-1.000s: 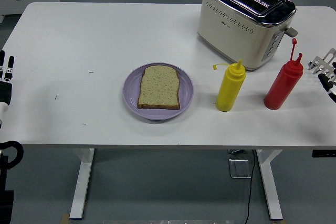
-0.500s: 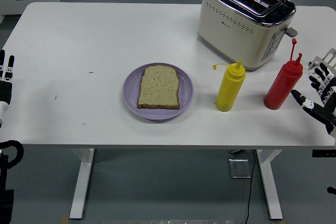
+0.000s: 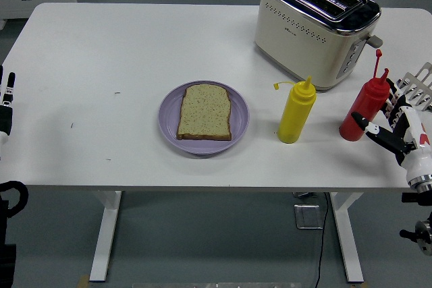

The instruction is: Pick up the cup,pour liquid into bread,place the cup on the desk

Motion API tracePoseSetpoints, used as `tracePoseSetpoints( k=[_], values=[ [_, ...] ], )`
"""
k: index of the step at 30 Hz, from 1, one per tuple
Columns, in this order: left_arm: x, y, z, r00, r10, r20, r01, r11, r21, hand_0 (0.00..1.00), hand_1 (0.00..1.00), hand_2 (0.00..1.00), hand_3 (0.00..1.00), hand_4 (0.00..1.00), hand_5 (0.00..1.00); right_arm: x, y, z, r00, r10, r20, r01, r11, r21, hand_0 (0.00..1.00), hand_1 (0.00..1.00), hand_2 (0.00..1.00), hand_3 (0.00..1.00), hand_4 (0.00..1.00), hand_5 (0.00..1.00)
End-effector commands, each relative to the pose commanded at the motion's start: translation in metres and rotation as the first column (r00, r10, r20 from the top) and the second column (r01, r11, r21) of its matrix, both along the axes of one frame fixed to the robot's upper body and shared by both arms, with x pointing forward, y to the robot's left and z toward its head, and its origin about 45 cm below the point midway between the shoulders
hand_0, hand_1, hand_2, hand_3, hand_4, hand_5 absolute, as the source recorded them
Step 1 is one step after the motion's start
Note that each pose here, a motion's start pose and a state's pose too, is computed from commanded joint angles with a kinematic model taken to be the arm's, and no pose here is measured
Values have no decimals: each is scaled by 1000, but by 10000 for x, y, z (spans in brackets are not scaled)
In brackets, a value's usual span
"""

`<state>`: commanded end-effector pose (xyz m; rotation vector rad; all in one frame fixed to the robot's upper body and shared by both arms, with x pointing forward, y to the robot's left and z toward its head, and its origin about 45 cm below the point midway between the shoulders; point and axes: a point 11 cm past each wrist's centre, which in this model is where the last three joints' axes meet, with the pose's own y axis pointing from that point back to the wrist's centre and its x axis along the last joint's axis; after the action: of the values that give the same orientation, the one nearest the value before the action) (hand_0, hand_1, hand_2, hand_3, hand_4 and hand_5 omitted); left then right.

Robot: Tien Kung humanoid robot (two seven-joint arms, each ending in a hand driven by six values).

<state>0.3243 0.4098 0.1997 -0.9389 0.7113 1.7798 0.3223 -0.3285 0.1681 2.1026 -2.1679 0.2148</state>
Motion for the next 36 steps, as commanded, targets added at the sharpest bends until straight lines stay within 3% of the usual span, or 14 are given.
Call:
tracePoseSetpoints(
  k=[10, 13, 14, 19, 20, 25, 26, 31, 32, 36],
  values=[
    [-12, 8, -11, 1000, 2, -3, -2, 1000, 1, 790, 756, 749, 686, 566, 998, 186, 109, -10, 1000, 11, 12, -11, 1000, 12, 956, 904, 963, 998, 914, 258],
    [-17, 11, -15, 1000, 4, -4, -4, 1000, 1, 790, 756, 749, 686, 566, 998, 226, 125, -9, 1000, -7, 23, 6, 999, 35, 956, 904, 963, 998, 914, 258],
    [-18, 12, -16, 1000, 4, -5, -4, 1000, 1, 790, 756, 749, 685, 564, 998, 233, 130, -13, 1000, -10, 24, 9, 999, 39, 896, 839, 882, 998, 895, 214],
    [-21, 6, -25, 1000, 2, -7, -2, 1000, 1, 790, 756, 749, 685, 564, 998, 278, 142, -43, 997, -66, 31, 63, 993, 96, 896, 839, 882, 998, 895, 214],
    [-23, 7, -29, 1000, 2, -9, -2, 1000, 1, 790, 757, 749, 685, 563, 998, 289, 152, -55, 997, -74, 29, 71, 992, 106, 828, 729, 718, 878, 866, 149],
    [-30, 4, -44, 1000, 2, -13, -2, 1000, 1, 790, 757, 749, 685, 563, 998, 333, 212, -109, 996, -93, 13, 90, 986, 140, 828, 729, 718, 878, 866, 149],
    [-31, 3, -46, 1000, 1, -14, -1, 1000, 1, 791, 756, 749, 686, 562, 998, 339, 225, -120, 996, -93, 9, 91, 985, 144, 684, 552, 514, 671, 866, 150],
    [-39, 2, -58, 1000, 1, -18, -1, 1000, 1, 791, 756, 749, 686, 562, 998, 347, 279, -174, 993, -119, -3, 118, 979, 166, 684, 552, 514, 671, 866, 150],
    [-41, 3, -61, 1000, 1, -19, -1, 1000, 1, 790, 757, 749, 685, 563, 998, 346, 286, -183, 992, -127, -4, 126, 978, 169, 469, 375, 378, 504, 865, 151],
    [-45, 5, -68, 1000, 2, -21, -2, 1000, 0, 790, 757, 749, 685, 563, 998, 352, 308, -200, 989, -148, -7, 147, 975, 170, 469, 375, 378, 504, 865, 151]
  ],
)
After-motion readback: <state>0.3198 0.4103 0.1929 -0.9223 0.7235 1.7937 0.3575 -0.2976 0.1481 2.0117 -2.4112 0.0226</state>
